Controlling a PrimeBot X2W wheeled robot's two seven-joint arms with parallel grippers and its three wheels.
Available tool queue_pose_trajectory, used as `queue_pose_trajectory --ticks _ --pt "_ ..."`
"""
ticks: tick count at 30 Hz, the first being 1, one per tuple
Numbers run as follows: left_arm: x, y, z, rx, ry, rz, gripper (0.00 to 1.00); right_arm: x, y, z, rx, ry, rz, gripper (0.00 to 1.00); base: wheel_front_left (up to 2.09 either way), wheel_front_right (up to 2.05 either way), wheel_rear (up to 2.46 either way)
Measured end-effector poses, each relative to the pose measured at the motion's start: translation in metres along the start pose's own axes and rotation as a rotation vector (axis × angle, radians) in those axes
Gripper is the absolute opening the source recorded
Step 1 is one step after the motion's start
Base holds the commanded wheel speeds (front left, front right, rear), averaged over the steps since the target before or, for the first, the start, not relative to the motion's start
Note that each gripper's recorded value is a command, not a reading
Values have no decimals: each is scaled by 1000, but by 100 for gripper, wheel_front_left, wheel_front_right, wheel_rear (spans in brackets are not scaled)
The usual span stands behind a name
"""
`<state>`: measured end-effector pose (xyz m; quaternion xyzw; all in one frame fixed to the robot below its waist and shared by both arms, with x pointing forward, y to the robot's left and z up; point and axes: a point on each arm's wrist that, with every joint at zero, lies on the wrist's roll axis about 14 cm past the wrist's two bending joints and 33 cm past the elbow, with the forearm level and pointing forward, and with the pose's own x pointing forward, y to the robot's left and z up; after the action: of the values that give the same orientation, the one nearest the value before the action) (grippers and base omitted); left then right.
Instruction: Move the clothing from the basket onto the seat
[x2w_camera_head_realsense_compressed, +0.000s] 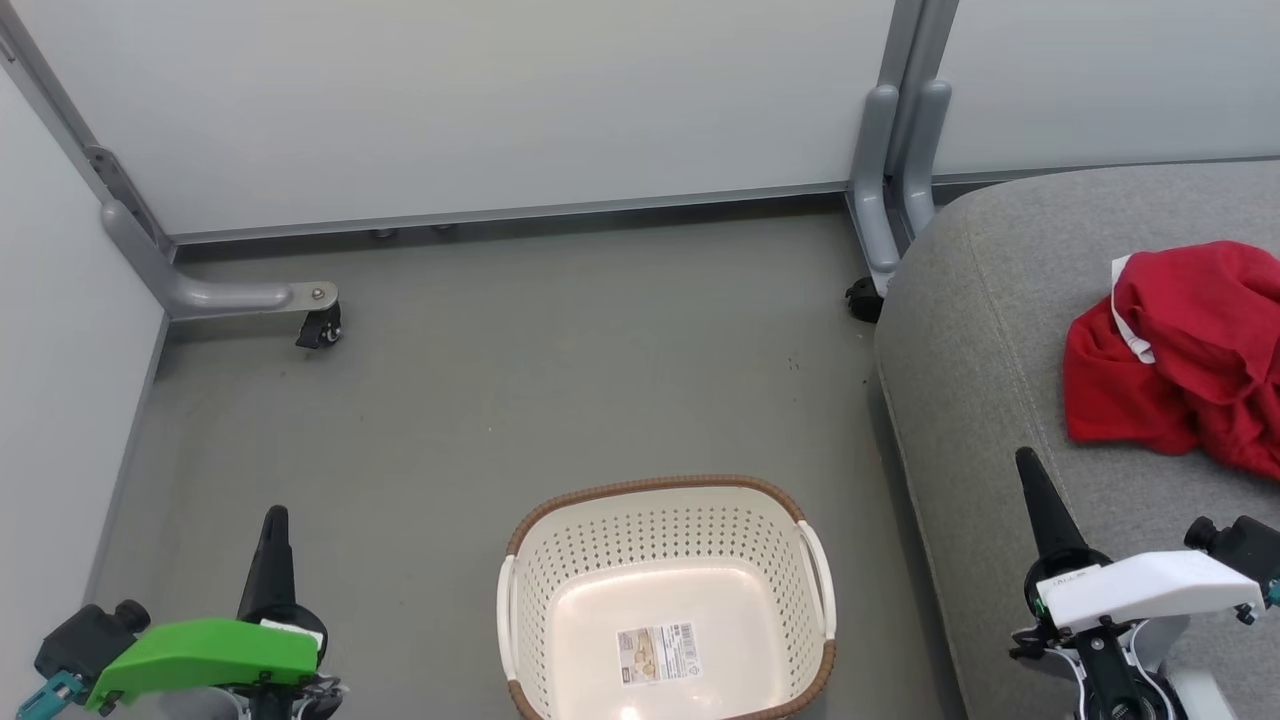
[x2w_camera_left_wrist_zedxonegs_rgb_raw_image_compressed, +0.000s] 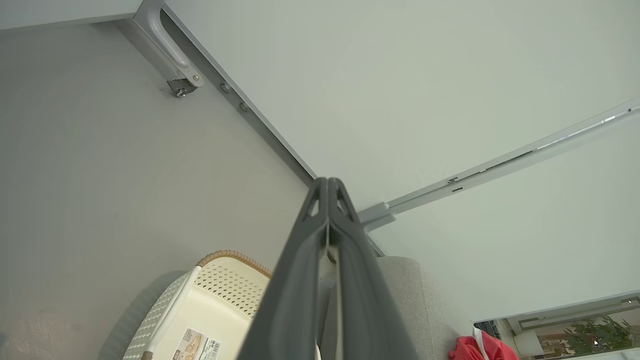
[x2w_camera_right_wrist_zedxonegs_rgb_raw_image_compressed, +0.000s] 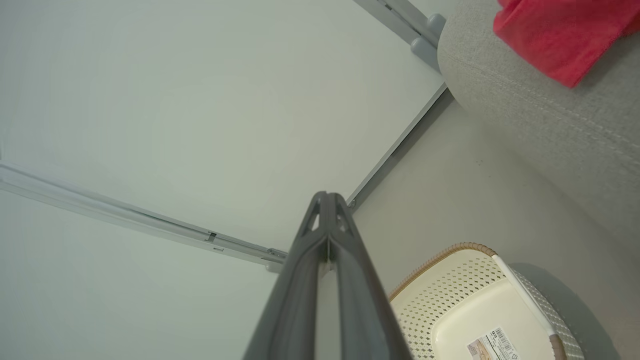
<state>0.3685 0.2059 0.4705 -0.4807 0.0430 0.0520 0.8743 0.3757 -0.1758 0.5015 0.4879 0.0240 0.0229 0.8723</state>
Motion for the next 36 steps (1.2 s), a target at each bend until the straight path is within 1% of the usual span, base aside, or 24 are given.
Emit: queue_pose_trajectory --ticks 17,36 --pt "4 -8 2 -182 7 -24 0 4 -4 6 170 -15 -10 0 0 0 0" --pt "9 -18 6 -348 9 -60 0 8 -6 13 334 -36 -11 0 0 0 0"
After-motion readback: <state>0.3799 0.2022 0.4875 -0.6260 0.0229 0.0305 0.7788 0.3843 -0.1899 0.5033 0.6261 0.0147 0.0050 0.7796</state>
